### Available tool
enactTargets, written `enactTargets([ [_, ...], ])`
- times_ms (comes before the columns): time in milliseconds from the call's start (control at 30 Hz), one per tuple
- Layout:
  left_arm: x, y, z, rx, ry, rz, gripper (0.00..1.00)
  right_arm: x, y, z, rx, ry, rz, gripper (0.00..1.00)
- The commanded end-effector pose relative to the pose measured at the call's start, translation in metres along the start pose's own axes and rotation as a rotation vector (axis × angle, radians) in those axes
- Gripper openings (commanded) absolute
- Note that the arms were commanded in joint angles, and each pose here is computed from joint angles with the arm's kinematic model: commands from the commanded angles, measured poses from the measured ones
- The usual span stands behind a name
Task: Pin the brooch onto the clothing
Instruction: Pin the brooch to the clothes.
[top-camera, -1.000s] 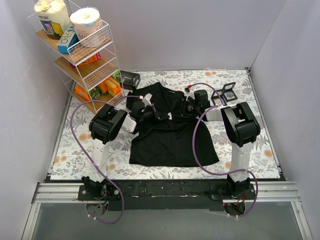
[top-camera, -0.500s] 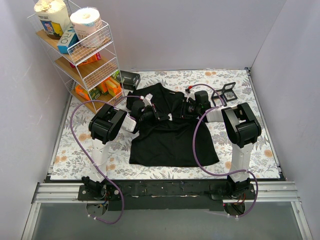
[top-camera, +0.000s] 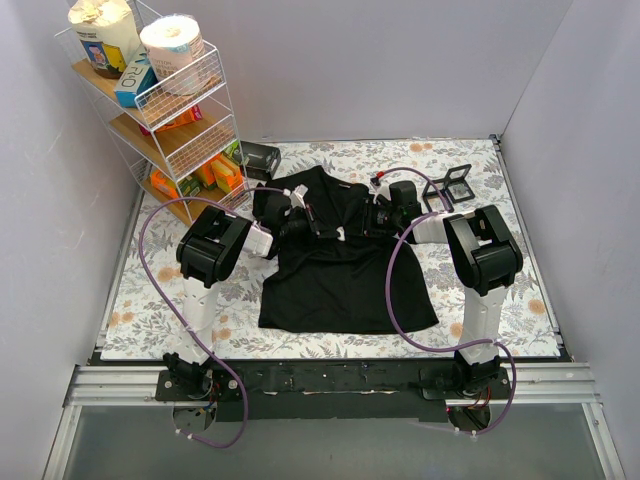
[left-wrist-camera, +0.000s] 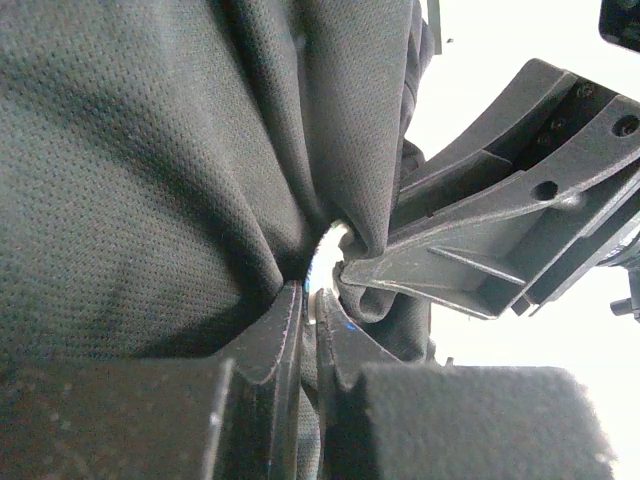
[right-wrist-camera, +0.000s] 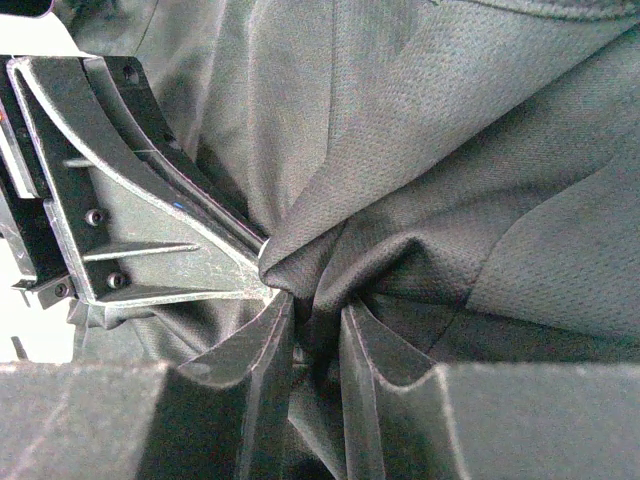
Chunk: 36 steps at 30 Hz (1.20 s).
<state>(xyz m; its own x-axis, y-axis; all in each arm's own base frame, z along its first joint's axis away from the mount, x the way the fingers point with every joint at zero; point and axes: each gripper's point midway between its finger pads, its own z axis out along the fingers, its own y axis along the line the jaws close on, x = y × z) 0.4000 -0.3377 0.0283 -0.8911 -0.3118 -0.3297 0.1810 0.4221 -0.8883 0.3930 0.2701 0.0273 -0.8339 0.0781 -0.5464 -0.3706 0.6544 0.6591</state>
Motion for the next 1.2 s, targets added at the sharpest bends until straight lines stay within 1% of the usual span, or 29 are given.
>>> enactTargets([
  [0,0.001,-0.003,0.009,-0.063,0.018,0.025,0.0,0.073,0.004,-0.001,0.01,0.249,0.078,0.29],
  [167,0.0,-0.005,0.009,-0.063,0.022,0.043,0.0,0.068,0.005,0.002,0.018,0.252,0.063,0.28],
  [800,-0.004,-0.016,0.017,-0.059,0.037,0.095,0.0,0.07,0.005,0.007,0.058,0.296,0.049,0.28],
  [1167,-0.008,-0.029,0.022,-0.068,0.027,0.174,0.0,0.074,0.001,0.006,0.099,0.325,0.062,0.28],
])
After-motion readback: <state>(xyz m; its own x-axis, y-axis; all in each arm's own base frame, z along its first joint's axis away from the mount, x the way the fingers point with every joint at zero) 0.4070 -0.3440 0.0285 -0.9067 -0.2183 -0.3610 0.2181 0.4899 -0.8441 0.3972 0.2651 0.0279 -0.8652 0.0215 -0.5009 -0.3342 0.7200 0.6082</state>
